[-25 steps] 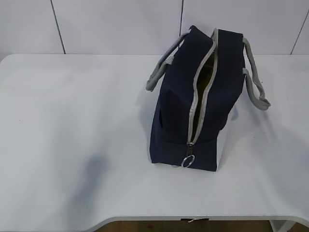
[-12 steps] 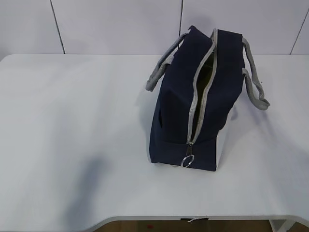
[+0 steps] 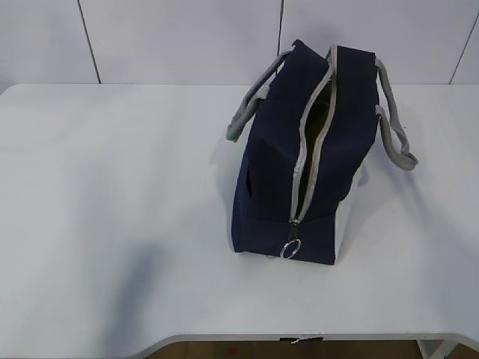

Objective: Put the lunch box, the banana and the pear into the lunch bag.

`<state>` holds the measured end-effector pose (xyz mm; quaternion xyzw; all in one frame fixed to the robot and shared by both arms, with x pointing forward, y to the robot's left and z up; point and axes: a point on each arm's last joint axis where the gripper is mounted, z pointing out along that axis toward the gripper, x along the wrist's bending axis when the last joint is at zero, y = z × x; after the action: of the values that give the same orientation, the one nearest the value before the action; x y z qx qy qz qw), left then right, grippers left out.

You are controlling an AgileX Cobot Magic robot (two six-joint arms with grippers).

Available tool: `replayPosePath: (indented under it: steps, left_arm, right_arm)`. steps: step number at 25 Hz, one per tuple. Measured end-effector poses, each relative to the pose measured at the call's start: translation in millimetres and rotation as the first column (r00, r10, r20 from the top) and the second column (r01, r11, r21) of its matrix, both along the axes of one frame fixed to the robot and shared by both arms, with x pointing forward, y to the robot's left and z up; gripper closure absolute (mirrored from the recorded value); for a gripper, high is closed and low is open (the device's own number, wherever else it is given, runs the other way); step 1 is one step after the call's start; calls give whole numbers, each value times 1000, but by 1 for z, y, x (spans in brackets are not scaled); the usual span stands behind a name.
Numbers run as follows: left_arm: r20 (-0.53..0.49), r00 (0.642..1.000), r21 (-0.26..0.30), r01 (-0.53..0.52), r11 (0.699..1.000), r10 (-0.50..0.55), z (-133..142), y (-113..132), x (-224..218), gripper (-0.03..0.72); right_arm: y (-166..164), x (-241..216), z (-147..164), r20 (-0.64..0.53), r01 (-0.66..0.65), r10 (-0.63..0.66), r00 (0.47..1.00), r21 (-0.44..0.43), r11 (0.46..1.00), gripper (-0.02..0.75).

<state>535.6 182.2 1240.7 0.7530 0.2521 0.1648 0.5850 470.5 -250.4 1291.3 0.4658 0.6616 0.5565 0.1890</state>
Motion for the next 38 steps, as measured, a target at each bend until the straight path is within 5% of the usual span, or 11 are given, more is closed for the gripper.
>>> replayPosePath:
  steps: [11, 19, 23, 30, 38]
  left_arm:
    - [-10, 993, -27, -122, 992, 121, 6, 34, 5, 206]
    - [-4, 989, 41, -149, 988, 150, 1, 38, 7, 218]
    - [-4, 985, 49, -173, 984, 174, 1, 40, 8, 218]
    - [-38, 982, 46, -185, 982, 187, -9, 40, 20, 221]
    - [-42, 982, 33, -184, 982, 185, -9, 39, 21, 221]
  right_arm:
    - [-20, -34, -20, 106, 248, -242, 964, -48, 967, 298]
    - [-23, -33, -110, -69, 288, -293, 954, -73, 955, 298]
    - [-16, -41, -140, -93, 233, -241, 966, -91, 968, 299]
    - [13, -62, -171, -54, -42, 32, 998, -204, 978, 299]
    - [25, -77, -231, -82, -222, 209, 974, -191, 956, 300]
